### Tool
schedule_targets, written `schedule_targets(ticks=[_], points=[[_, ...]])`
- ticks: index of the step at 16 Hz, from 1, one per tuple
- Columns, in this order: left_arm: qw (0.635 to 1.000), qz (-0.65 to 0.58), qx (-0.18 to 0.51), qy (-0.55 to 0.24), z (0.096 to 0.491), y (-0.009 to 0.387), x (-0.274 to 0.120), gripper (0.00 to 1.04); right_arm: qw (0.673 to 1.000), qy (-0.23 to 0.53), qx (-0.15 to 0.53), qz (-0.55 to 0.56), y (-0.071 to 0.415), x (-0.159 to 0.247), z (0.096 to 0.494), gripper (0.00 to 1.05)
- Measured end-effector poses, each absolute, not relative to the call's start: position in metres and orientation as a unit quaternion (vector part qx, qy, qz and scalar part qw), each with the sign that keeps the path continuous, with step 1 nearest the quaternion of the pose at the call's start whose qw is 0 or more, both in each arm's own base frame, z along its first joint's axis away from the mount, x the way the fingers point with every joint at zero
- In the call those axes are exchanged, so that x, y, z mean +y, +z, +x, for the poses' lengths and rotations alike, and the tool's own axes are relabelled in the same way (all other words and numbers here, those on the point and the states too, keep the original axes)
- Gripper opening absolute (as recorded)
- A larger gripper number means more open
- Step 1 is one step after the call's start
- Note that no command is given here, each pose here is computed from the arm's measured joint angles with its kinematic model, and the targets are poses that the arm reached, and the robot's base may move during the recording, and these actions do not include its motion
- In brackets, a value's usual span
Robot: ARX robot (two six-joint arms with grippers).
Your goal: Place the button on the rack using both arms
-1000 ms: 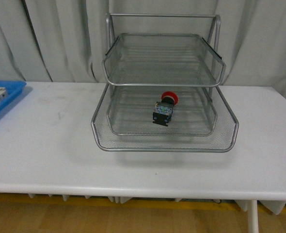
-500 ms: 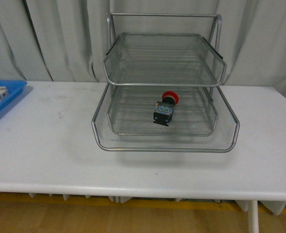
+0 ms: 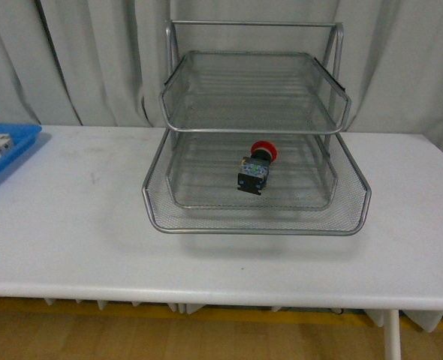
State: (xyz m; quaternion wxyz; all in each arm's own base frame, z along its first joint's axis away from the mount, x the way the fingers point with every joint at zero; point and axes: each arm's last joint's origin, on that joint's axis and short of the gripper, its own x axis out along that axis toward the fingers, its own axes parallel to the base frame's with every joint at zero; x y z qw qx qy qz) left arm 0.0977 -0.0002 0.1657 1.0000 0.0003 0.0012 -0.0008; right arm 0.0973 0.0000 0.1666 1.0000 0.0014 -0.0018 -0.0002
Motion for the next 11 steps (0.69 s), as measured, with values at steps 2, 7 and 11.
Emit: schedule_targets(ticks=[2,7,11], points=[[1.0,0.0,0.001,-0.001,0.098,0.166,0.0,0.98,1.0,0.0,-0.002,0.001,0.167,0.0,0.097,0.98],[1.0,0.0,0.001,-0.001,0.098,0.166,0.0,0.98,0.99,0.118,0.033,0.065,0.231,0.009,0.155,0.98],[1.0,0.0,0.001,-0.001,0.098,0.166,0.0,0.98,0.967,0.158,0.161,0.114,0.243,0.065,0.287,0.98]])
